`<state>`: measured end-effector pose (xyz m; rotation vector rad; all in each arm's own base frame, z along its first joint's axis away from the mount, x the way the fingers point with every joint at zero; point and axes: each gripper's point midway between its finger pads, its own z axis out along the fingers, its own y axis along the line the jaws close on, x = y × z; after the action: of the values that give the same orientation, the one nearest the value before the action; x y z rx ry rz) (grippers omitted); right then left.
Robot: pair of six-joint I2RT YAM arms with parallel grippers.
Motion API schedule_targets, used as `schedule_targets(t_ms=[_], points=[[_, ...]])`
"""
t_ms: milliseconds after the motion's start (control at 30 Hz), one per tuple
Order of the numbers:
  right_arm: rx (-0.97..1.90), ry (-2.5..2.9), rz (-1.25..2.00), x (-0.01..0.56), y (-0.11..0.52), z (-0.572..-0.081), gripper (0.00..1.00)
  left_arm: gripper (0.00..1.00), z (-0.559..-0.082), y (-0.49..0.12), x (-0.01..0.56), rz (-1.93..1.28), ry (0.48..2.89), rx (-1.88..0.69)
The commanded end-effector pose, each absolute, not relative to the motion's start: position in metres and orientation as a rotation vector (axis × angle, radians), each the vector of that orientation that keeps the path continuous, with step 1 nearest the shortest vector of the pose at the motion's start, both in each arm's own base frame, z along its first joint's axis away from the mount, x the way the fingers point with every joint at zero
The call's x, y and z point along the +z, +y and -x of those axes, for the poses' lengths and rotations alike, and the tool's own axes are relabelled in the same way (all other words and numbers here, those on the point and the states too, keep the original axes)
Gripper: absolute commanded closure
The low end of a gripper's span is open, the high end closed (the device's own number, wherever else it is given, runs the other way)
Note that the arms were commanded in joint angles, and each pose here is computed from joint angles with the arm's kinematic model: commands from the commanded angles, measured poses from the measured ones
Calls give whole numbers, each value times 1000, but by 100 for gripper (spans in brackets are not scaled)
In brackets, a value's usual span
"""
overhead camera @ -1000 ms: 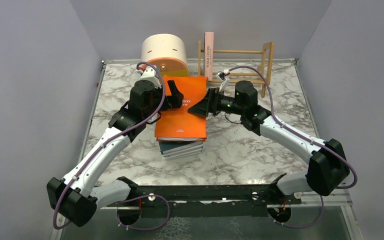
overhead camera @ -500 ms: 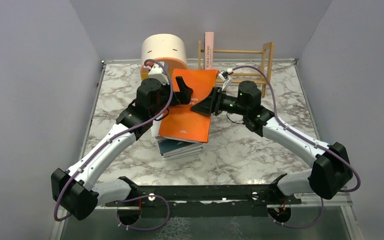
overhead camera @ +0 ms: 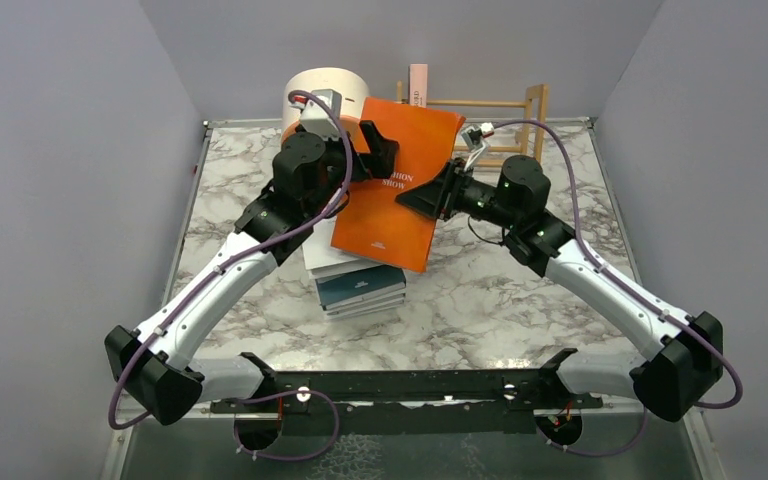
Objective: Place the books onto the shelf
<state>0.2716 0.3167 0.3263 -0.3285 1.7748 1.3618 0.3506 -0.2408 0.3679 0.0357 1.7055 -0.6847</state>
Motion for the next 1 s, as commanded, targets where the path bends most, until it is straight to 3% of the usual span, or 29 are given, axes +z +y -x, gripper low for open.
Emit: schedule_targets(t_ms=[0, 200, 467, 700, 967], points=[[1186, 1702, 342, 353, 297, -282, 92, 2, -360, -187, 392, 105, 1671, -390], [986, 1652, 259, 384, 271, -307, 96, 1, -353, -128, 409, 220, 1622, -126], [582, 1594, 129, 425, 227, -367, 99, 1, -347, -113, 394, 230, 1658, -58], [331, 1631, 9, 417, 188, -425, 99, 1, -353, -112, 366, 218, 1721, -22], [317, 1699, -61, 380, 154, -479, 99, 1, -367, -113, 354, 204, 1755, -44]])
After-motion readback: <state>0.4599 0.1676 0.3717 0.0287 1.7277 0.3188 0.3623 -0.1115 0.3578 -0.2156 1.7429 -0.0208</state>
